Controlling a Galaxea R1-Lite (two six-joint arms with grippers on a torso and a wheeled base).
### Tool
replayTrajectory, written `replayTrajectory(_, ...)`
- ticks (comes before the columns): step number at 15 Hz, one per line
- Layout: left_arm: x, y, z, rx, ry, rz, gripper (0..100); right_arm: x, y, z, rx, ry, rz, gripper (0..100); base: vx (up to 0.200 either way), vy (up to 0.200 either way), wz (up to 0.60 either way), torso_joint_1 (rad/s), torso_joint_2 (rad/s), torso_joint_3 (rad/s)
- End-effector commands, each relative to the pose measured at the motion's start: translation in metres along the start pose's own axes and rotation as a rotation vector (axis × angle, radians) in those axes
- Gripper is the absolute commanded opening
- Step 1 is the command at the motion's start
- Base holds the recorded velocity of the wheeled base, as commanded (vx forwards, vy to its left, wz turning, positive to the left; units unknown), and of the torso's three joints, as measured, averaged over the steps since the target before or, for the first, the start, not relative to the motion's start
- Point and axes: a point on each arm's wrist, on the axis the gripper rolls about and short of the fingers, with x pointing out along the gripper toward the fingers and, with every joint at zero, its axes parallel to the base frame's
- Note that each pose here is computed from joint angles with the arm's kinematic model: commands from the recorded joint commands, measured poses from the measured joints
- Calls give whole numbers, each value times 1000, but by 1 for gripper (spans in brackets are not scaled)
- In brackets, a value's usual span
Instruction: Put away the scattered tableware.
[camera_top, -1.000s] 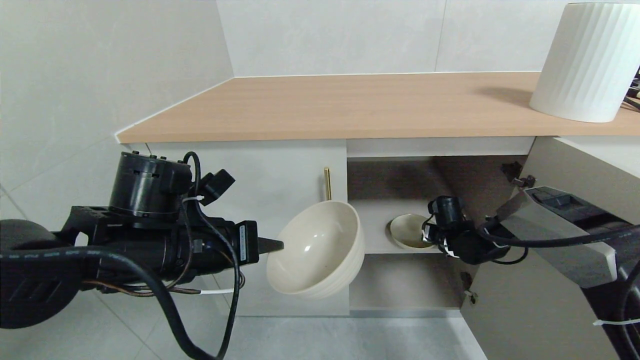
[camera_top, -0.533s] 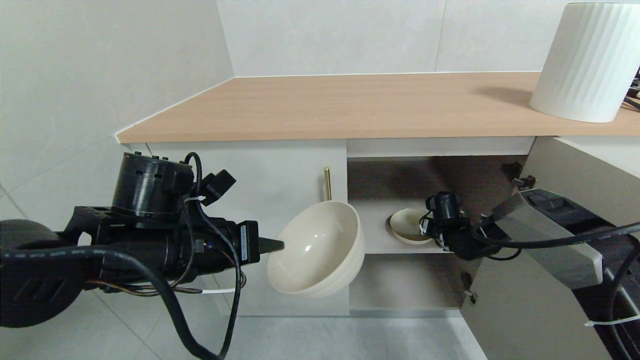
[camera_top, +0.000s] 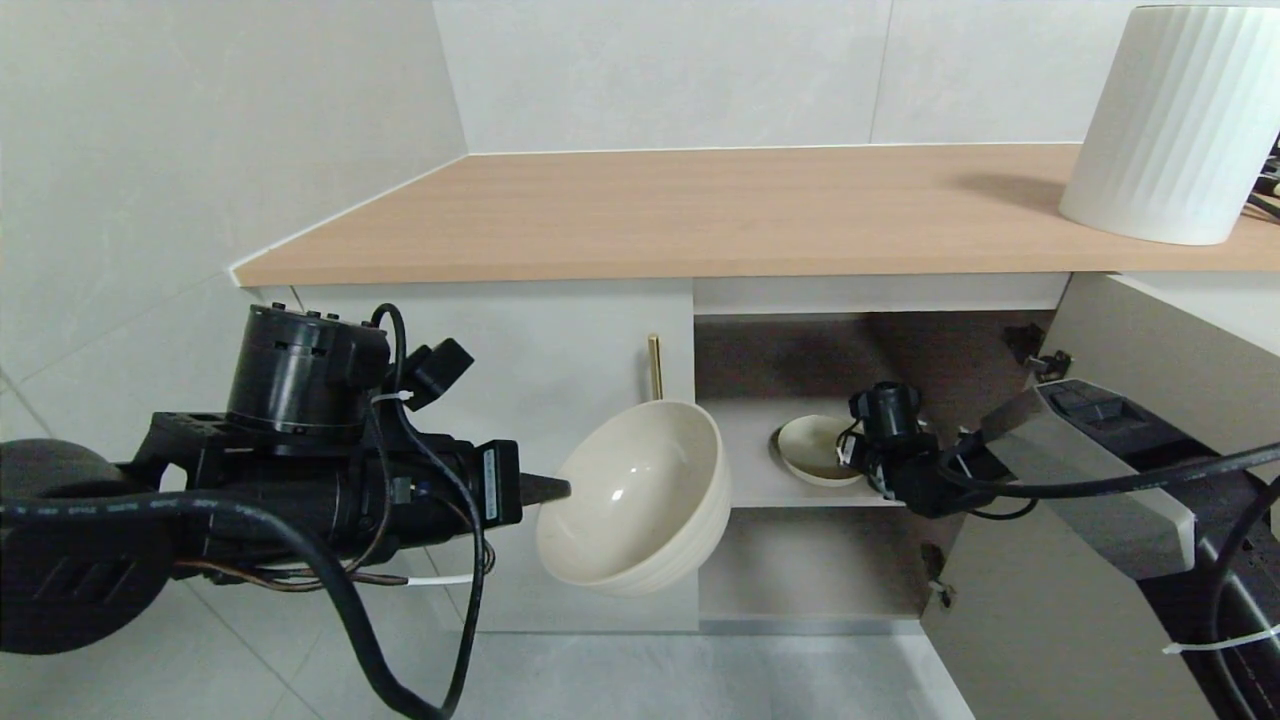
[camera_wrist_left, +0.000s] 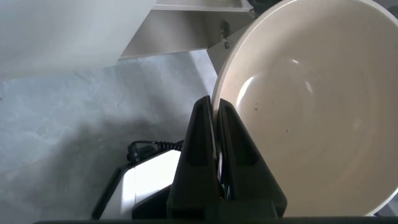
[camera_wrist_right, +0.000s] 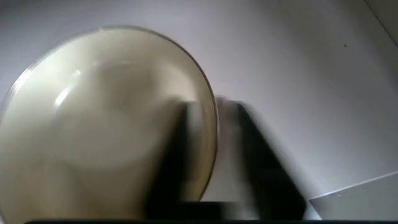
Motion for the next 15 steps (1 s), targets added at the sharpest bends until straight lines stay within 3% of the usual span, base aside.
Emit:
replayTrajectory(1,2,1,0,-2,4,2,0,-2,1,5,12,-10,4,100,0,0,0,0,0,0)
replayTrajectory(5,10,2,1,6,-6,-2,0,-24,0,26,58,-20,11,100,0,0,0,0,0,0)
replayTrajectory(7,35,-1,-5,32,-15,32,0,-91,3,41,16,58,74,100,0,0,0,0,0,0)
replayTrajectory(10,71,-1,-18,112,-24,131,0,-181,7,54,-32,141,300,100,0,0,0,0,0,0)
replayTrajectory(15,93,-7,-43,198,75,144,0,-282,1,81,-120,255,442,100,0,0,0,0,0,0)
